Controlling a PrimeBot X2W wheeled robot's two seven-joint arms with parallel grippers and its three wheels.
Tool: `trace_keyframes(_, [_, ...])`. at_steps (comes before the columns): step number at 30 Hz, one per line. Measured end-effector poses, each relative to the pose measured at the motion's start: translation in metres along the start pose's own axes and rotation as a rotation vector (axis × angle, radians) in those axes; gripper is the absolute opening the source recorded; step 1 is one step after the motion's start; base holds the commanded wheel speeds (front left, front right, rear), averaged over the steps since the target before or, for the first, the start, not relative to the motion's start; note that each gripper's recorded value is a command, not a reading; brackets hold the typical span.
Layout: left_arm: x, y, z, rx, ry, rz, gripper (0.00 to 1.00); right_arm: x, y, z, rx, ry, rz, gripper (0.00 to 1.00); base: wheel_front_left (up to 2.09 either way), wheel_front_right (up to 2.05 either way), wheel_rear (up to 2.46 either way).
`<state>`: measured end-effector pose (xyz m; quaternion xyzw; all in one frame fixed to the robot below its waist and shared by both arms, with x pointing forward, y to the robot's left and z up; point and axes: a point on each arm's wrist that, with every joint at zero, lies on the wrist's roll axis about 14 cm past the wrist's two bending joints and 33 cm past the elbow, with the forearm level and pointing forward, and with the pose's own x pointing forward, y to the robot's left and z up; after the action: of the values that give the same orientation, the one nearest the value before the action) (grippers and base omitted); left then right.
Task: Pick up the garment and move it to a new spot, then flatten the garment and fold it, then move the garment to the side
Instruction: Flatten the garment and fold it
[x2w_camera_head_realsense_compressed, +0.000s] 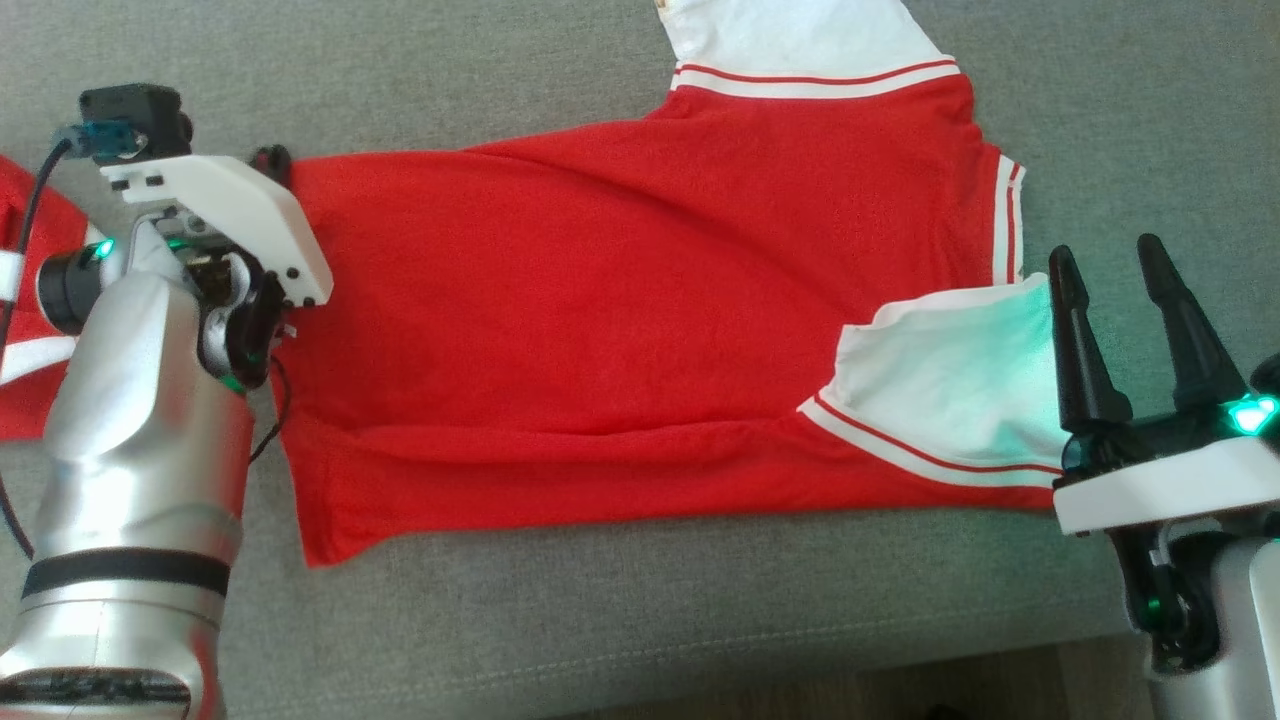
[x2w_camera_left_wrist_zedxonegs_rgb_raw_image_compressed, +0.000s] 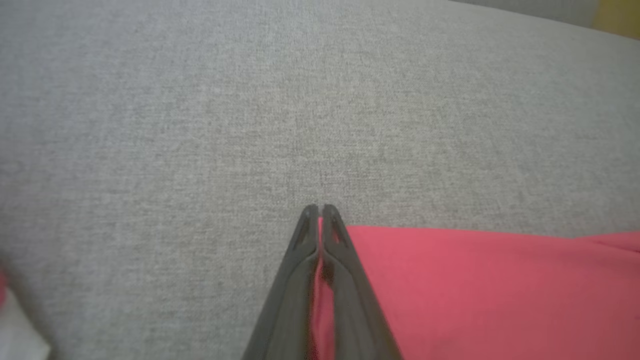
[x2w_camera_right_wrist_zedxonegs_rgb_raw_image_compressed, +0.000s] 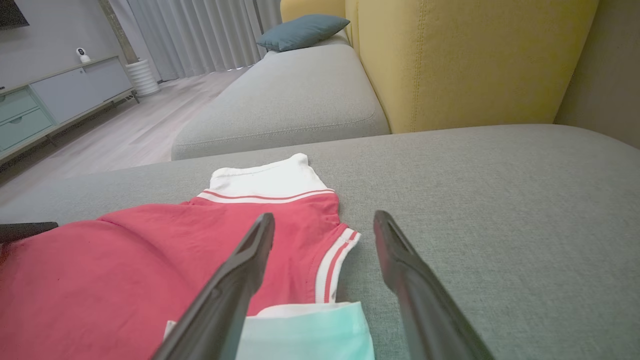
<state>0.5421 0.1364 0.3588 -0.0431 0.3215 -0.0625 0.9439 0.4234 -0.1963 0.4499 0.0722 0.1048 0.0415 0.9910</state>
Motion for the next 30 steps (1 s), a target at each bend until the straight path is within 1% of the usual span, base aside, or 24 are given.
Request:
trace_keyframes(5, [-0.004,-0.002,-0.001,0.012,0.022,-0.012,0.0,0.0,0.0,0.001,0.003,0.003,0.001,1.0,0.0,0.0,0.0])
trace_keyframes(7, [-0.006,-0.001,0.003,0.014,0.001,-0.009,0.0,0.0,0.0,0.003,0.009,0.001,0.003,1.0,0.0,0.0,0.0])
trace_keyframes(12, [-0.01,-0.003,0.011,0.02,-0.044,-0.013,0.0,0.01,-0.008,0.005,-0.024,0.027,0.014,1.0,0.0,0.0,0.0])
trace_keyframes(13, [-0.011,-0.004,0.017,0.026,-0.069,-0.015,0.0,0.022,-0.017,0.006,-0.037,0.053,0.015,1.0,0.0,0.0,0.0])
trace_keyframes(14, [-0.011,-0.004,0.017,0.026,-0.069,-0.015,0.0,0.022,-0.017,0.006,-0.037,0.053,0.015,1.0,0.0,0.0,0.0])
trace_keyframes(19, [-0.011,-0.012,0.025,0.033,-0.098,-0.038,0.0,0.062,-0.027,0.012,-0.036,0.085,0.038,1.0,0.0,0.0,0.0])
trace_keyframes(20, [-0.009,-0.015,0.03,0.038,-0.108,-0.047,0.0,0.08,-0.027,0.012,-0.036,0.108,0.056,1.0,0.0,0.0,0.0])
trace_keyframes(30, [-0.003,-0.012,0.036,0.048,-0.12,-0.065,0.0,0.166,0.003,-0.005,-0.075,0.272,0.178,1.0,0.0,0.0,0.0])
